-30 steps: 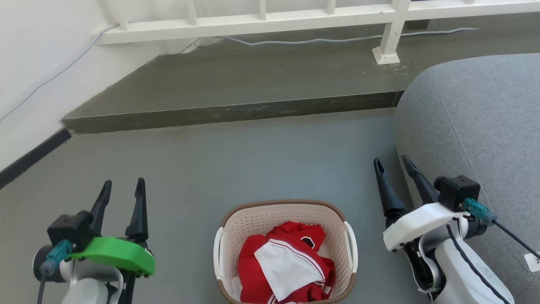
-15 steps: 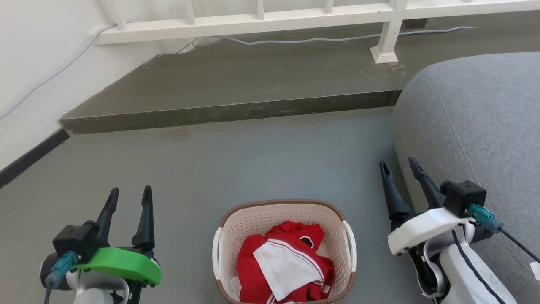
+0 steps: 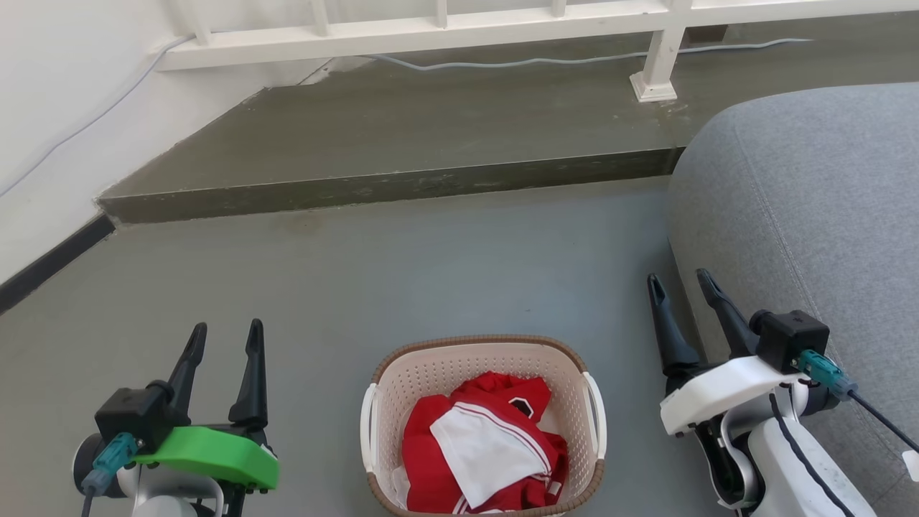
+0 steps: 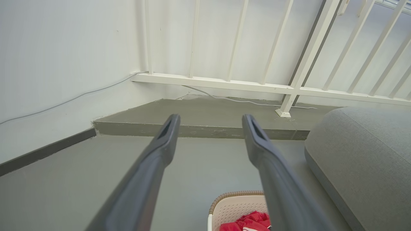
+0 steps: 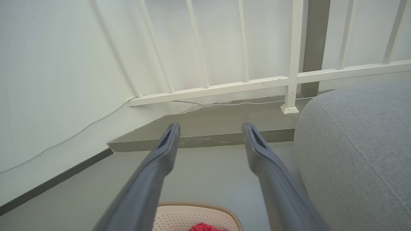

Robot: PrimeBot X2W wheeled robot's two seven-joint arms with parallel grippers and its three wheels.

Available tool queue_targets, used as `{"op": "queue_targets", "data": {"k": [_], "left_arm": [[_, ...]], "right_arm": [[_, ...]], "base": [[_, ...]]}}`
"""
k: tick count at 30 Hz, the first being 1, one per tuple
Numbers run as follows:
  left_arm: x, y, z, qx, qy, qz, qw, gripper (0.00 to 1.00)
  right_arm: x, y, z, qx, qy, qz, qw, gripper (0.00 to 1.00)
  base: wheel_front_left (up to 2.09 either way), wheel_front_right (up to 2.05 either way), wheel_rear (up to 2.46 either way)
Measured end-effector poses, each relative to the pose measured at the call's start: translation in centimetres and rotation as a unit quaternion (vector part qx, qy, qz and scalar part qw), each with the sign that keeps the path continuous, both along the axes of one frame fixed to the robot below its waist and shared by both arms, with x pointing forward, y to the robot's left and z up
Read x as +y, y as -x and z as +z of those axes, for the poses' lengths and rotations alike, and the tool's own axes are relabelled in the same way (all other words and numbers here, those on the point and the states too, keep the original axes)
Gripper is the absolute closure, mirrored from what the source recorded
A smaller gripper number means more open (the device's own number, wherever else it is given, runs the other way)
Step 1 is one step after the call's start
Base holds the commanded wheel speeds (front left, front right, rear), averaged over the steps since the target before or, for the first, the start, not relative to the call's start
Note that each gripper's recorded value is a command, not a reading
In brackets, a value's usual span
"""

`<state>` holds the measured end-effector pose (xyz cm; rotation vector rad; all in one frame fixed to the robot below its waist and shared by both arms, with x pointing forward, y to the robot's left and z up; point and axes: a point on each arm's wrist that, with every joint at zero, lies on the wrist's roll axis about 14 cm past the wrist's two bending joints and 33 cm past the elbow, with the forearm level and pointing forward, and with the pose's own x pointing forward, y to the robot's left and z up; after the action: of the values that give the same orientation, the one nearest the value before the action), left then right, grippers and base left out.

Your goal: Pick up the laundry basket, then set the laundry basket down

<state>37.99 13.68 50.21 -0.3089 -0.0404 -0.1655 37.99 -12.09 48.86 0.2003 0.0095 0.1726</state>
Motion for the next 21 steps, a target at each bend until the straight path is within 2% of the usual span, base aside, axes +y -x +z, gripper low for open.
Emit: {"op": "queue_targets", "data": {"k": [9,10,15,21], "left_arm": [[0.2,0.0,0.0,-0.002,0.002,0.001,1.0,0.0],[0.2,0.1,-0.2,0.002,0.002,0.001,1.0,1.0],[-0.4,0.8,-2.2,0.035,0.009,-0.001,0.999,1.0],[0.2,0.9,-2.7,0.052,0.032,0.011,0.998,1.0]], "right_arm": [[-0.2,0.3,-0.3,0.003,0.003,-0.002,1.0,0.0],[-0.1,0.4,-0.5,0.007,0.003,-0.002,1.0,1.0],[-0.1,1.8,-3.1,0.048,0.002,-0.004,0.999,1.0],[-0.5,1.8,-3.2,0.056,-0.024,-0.015,0.998,1.0]], "base": [[0.0,0.0,0.0],[0.0,0.0,0.0],[0.0,0.0,0.0],[0.0,0.0,0.0]]}}
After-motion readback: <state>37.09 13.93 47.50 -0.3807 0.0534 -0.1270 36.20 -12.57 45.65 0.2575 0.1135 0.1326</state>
